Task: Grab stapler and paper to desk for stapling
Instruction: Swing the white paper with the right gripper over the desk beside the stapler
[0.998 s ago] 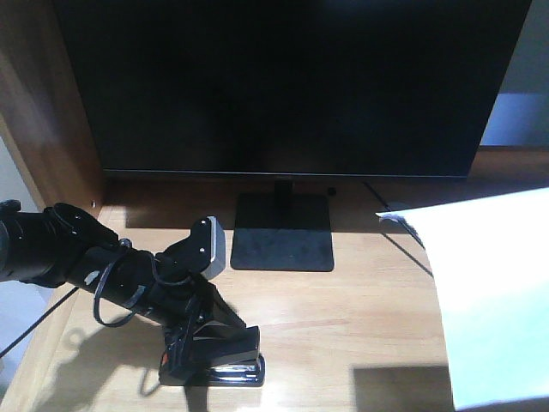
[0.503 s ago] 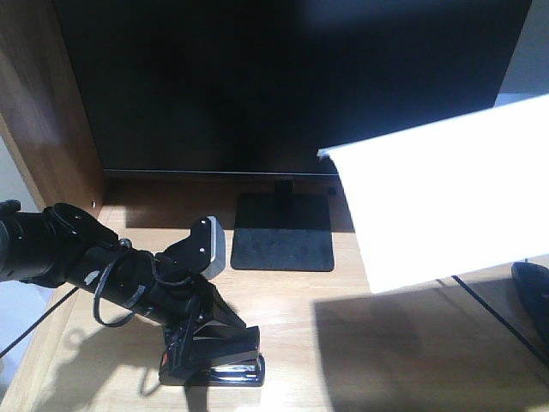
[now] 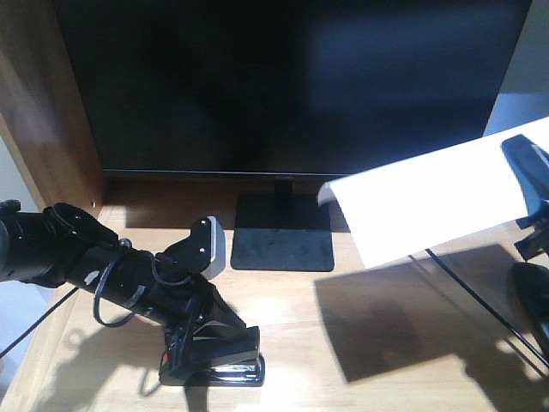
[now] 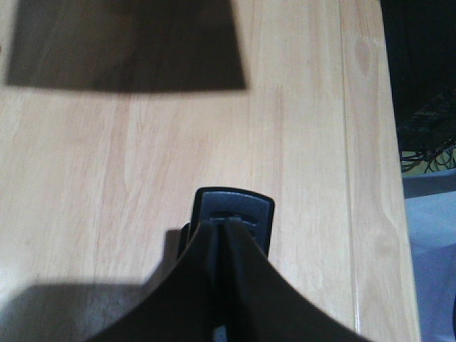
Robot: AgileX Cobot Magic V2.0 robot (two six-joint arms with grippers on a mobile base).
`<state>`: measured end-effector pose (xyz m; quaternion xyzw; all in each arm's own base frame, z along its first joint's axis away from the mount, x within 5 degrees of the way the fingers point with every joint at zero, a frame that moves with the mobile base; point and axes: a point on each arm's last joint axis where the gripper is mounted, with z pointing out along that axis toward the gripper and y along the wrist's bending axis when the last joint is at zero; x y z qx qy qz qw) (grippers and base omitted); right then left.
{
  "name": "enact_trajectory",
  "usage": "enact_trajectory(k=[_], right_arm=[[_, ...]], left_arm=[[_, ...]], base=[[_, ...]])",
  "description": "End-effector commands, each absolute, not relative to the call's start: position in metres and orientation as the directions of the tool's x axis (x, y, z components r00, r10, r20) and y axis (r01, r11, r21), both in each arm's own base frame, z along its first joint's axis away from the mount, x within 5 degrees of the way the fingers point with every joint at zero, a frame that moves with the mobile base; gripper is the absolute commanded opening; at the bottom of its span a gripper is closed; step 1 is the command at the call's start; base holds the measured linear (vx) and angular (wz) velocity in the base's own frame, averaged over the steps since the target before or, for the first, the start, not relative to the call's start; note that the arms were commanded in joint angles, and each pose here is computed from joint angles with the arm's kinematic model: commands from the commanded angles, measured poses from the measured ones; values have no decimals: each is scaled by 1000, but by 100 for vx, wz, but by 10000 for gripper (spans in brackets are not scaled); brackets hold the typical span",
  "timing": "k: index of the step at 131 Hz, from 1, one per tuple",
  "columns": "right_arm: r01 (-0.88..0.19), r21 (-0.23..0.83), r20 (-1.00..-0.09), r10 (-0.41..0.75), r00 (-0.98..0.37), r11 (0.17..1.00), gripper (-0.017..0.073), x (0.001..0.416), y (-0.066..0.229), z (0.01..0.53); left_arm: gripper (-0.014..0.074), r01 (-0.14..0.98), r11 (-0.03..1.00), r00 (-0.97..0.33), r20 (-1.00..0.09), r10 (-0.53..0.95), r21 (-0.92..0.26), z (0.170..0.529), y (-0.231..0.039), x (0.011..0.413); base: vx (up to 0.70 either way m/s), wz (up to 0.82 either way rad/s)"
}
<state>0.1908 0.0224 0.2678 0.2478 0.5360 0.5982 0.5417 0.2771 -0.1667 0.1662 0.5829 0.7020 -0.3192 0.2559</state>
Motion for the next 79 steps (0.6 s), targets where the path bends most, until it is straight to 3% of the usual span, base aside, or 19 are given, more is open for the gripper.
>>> enact_trajectory(k=[1, 15, 31, 79], right_arm=[[-534, 839, -357, 845, -398, 104, -3, 192, 24, 290], [-484, 867, -383, 783, -490, 121, -3, 200, 21, 287], [-364, 927, -312, 721, -618, 90, -3, 204, 21, 273], [-192, 952, -280, 420, -863, 239, -3, 201, 32, 218]], left_arm=[[-6, 984, 110, -180, -782, 597, -142, 187, -173, 277], [-6, 984, 110, -180, -782, 597, -142, 187, -173, 277], [-6, 984, 110, -180, -782, 597, -142, 187, -173, 277], [-6, 983, 111, -181, -782, 596, -143, 188, -173, 277]], base=[[0, 0], [0, 0], [0, 0], [0, 0]])
